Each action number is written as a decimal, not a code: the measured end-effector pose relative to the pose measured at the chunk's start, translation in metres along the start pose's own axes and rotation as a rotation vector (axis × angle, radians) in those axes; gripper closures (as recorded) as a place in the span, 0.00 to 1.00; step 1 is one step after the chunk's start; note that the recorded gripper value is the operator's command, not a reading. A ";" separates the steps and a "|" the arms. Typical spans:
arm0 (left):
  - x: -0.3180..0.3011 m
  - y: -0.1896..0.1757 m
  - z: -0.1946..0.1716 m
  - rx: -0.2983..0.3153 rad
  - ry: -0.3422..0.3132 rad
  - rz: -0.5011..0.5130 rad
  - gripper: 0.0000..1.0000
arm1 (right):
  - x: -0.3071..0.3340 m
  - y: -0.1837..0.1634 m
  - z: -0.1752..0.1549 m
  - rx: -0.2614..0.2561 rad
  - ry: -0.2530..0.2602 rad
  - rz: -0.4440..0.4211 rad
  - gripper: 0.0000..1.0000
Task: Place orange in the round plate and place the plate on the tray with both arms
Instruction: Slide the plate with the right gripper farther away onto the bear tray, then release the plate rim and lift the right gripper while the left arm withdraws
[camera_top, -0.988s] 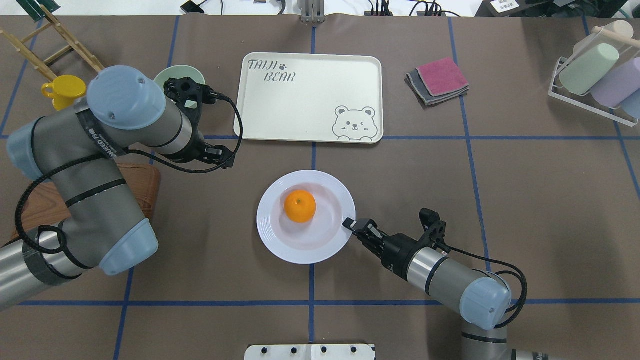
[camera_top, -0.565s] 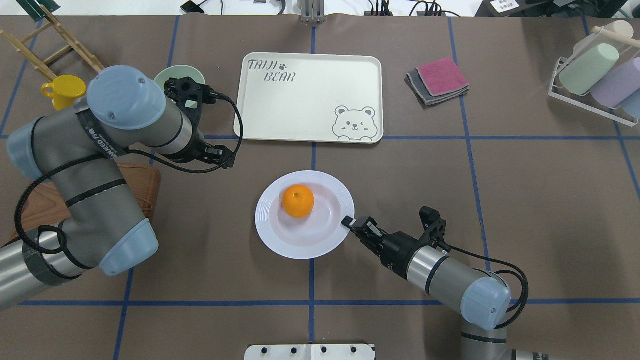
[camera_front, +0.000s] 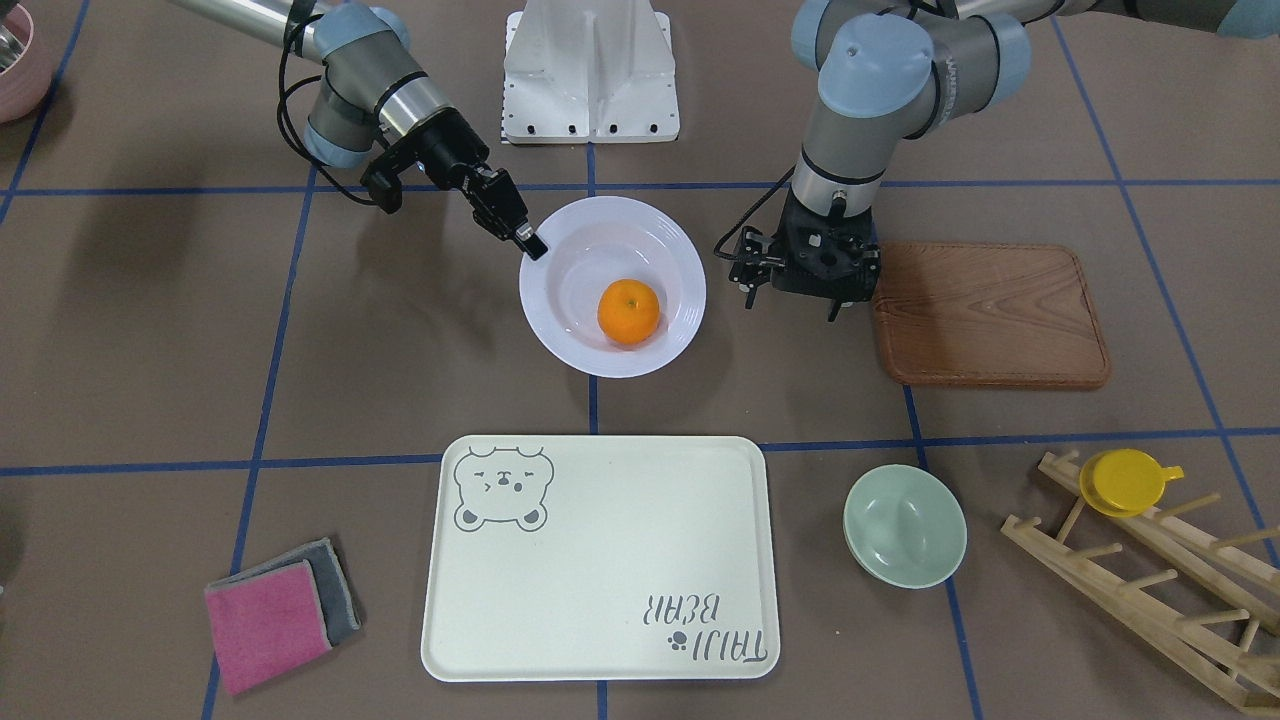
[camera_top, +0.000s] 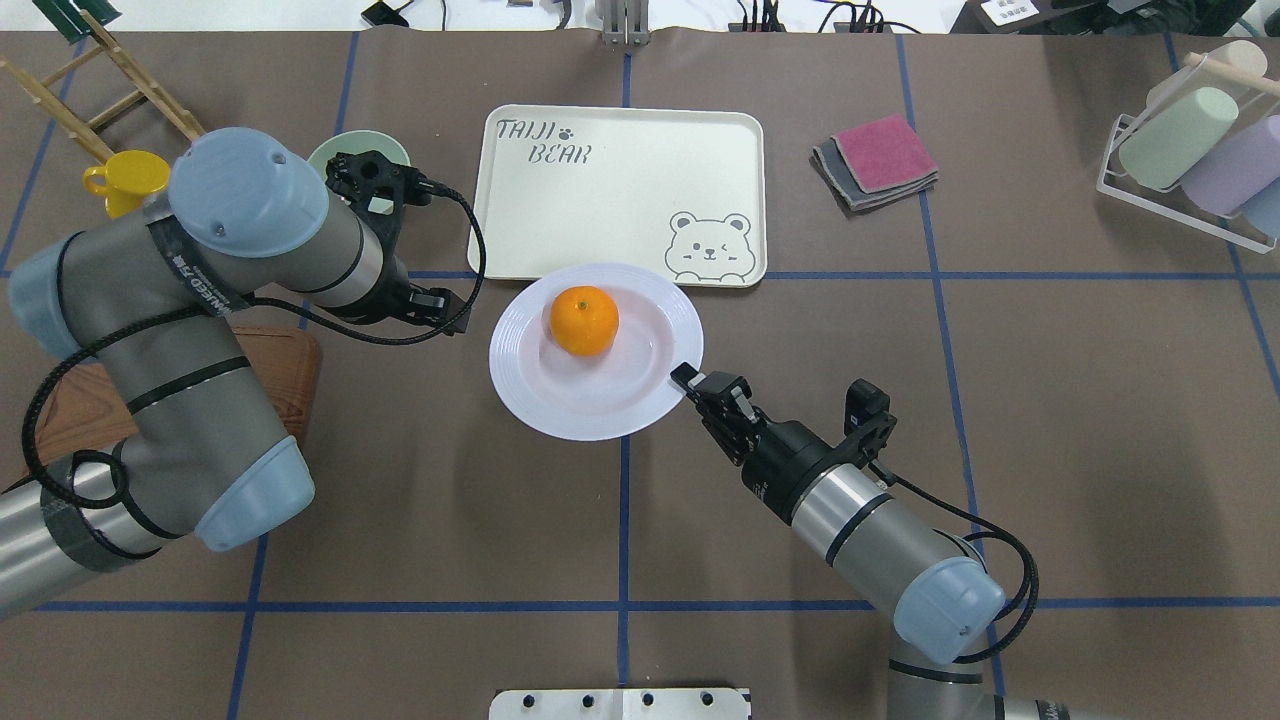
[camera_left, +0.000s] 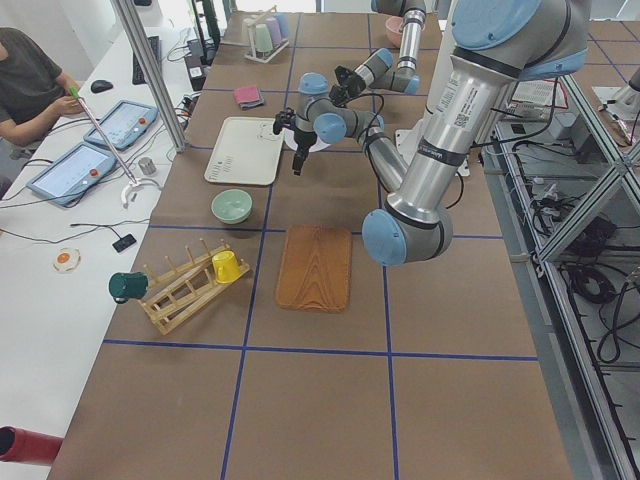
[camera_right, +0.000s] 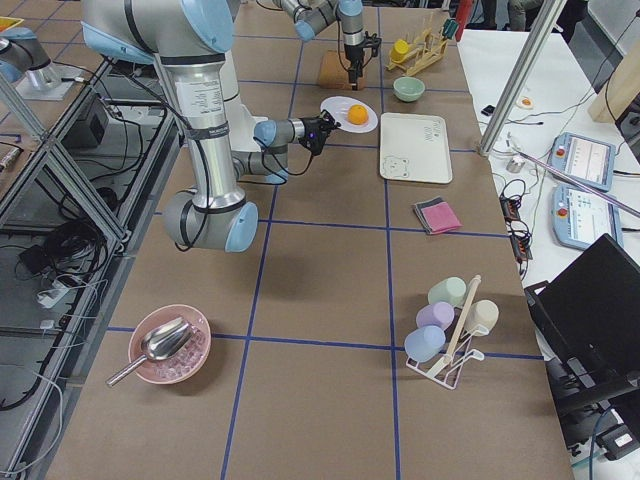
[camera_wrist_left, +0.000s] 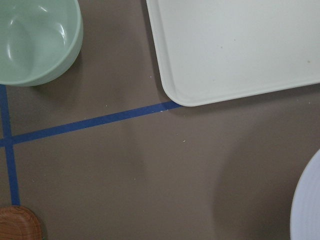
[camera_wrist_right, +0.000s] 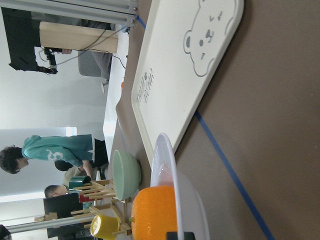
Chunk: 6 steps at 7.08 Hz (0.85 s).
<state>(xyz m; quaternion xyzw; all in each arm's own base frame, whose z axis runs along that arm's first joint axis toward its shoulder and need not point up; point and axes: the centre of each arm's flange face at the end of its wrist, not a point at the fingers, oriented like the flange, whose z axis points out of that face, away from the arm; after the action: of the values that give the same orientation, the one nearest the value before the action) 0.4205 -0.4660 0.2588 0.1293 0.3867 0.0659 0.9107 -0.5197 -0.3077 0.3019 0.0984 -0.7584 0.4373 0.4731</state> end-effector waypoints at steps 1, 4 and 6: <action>-0.005 0.001 -0.007 0.007 0.003 0.001 0.00 | -0.005 -0.016 0.023 0.057 -0.021 0.020 1.00; -0.057 0.003 -0.038 0.002 0.023 0.034 0.00 | -0.010 -0.061 0.112 0.209 -0.035 0.051 1.00; -0.138 -0.011 -0.062 -0.028 0.037 0.107 0.00 | -0.019 -0.062 0.157 0.275 -0.002 0.053 1.00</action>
<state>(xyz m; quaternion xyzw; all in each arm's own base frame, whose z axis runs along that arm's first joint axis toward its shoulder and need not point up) 0.2804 -0.4952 0.3085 0.1359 0.3950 0.1223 0.9003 -0.5740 -0.4690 0.2958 0.1425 -0.6941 0.5492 0.4429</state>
